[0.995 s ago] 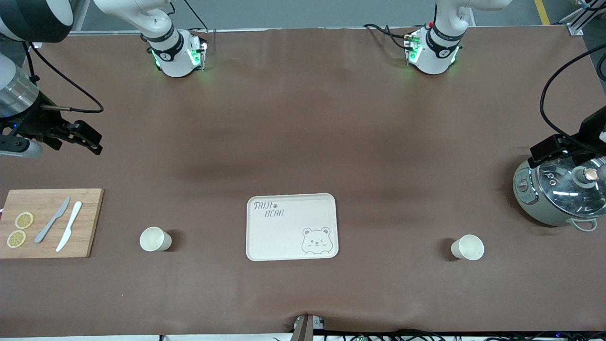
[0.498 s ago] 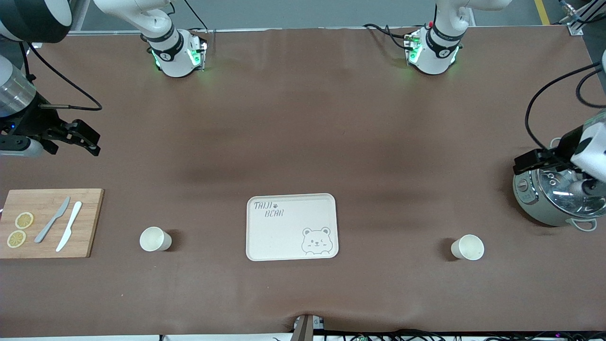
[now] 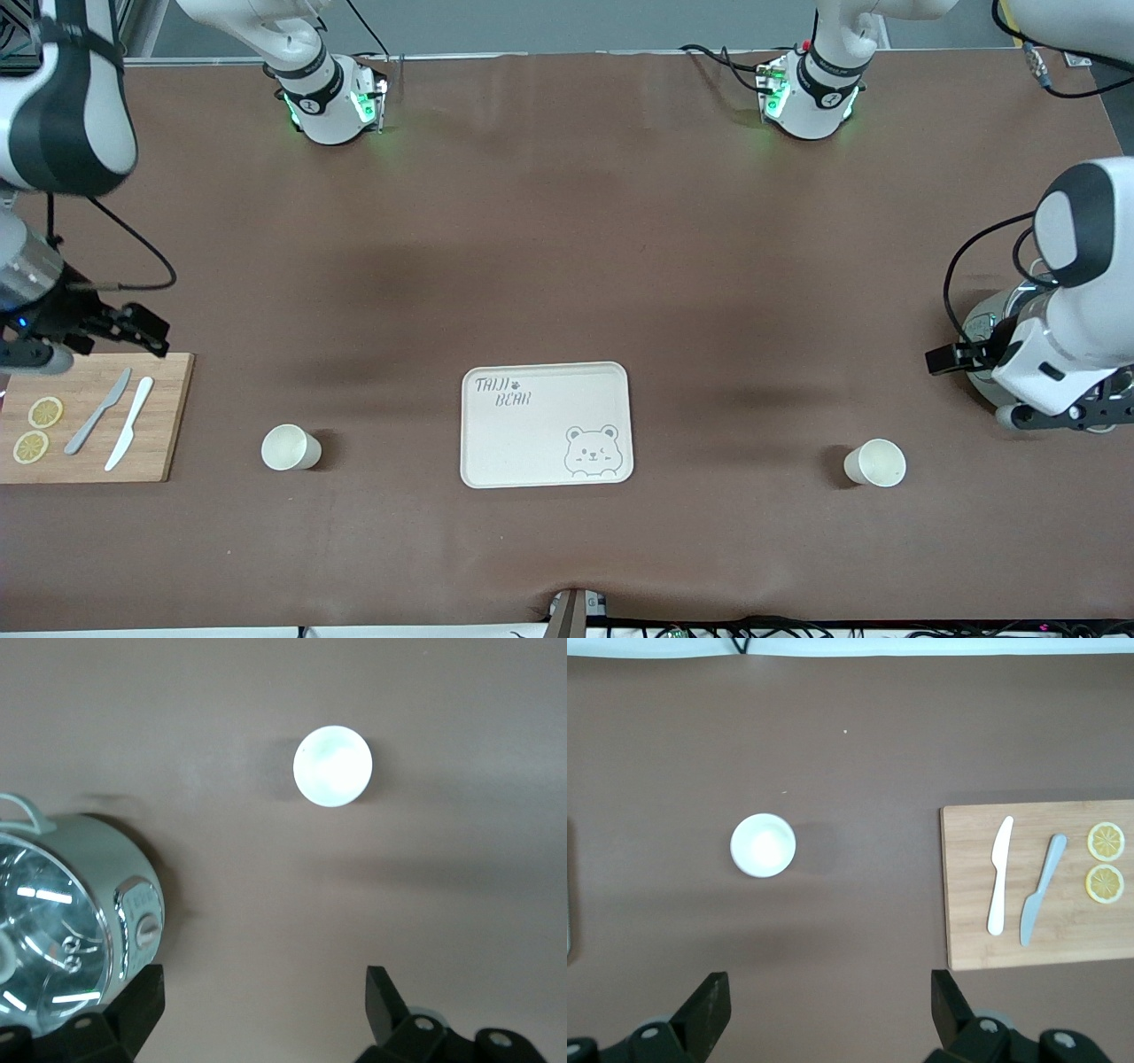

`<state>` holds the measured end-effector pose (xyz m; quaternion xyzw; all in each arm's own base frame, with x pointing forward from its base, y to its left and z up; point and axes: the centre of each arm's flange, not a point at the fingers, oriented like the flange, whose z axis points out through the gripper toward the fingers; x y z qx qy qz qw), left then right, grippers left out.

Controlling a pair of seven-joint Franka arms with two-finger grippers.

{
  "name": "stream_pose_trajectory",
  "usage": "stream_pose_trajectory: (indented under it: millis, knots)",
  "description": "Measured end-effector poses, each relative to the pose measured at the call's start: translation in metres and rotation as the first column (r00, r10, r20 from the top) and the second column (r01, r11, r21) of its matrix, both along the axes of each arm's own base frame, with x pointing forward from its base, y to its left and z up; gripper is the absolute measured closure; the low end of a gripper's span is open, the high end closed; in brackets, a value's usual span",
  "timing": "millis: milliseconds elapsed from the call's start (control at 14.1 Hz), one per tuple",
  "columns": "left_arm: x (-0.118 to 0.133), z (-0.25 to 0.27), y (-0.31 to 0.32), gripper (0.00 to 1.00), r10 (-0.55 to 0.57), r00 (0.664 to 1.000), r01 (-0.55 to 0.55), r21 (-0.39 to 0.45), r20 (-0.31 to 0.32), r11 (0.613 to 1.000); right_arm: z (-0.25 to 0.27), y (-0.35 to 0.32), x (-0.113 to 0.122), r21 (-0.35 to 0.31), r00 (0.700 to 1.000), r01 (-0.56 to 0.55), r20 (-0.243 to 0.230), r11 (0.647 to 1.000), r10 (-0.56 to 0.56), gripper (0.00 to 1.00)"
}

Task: Place white IKEA cup upright on tray with both arms
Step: 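Reach the right gripper and the left gripper down to the white cups, then close the right gripper and the left gripper on the cup rims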

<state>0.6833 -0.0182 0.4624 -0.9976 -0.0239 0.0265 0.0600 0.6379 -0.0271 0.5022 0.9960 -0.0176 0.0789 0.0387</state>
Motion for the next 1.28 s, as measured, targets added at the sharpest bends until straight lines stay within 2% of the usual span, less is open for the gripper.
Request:
stream_pose_trajectory:
  millis: [355,569,924,1280]
  knots:
    - [0.027,-0.050,0.004,0.00,-0.010,0.998,0.009,0.026,0.065,1.000,-0.084,0.008,0.042,0.054,0.998,0.027,-0.049,0.998,-0.024,0.00]
    - [0.042,-0.082,0.009,0.00,-0.018,0.993,0.014,0.042,0.119,0.999,-0.123,0.014,0.063,0.060,1.000,0.027,-0.017,0.998,-0.026,0.00]
    - [0.058,-0.133,0.017,0.00,-0.031,0.984,0.020,0.064,0.173,0.998,-0.193,0.016,0.078,0.044,1.000,0.022,-0.004,0.999,-0.022,0.00]
    - [0.060,-0.183,0.022,0.00,-0.018,0.980,0.008,0.050,0.198,0.999,-0.223,0.016,0.083,0.034,1.000,0.019,0.002,0.999,-0.019,0.00]
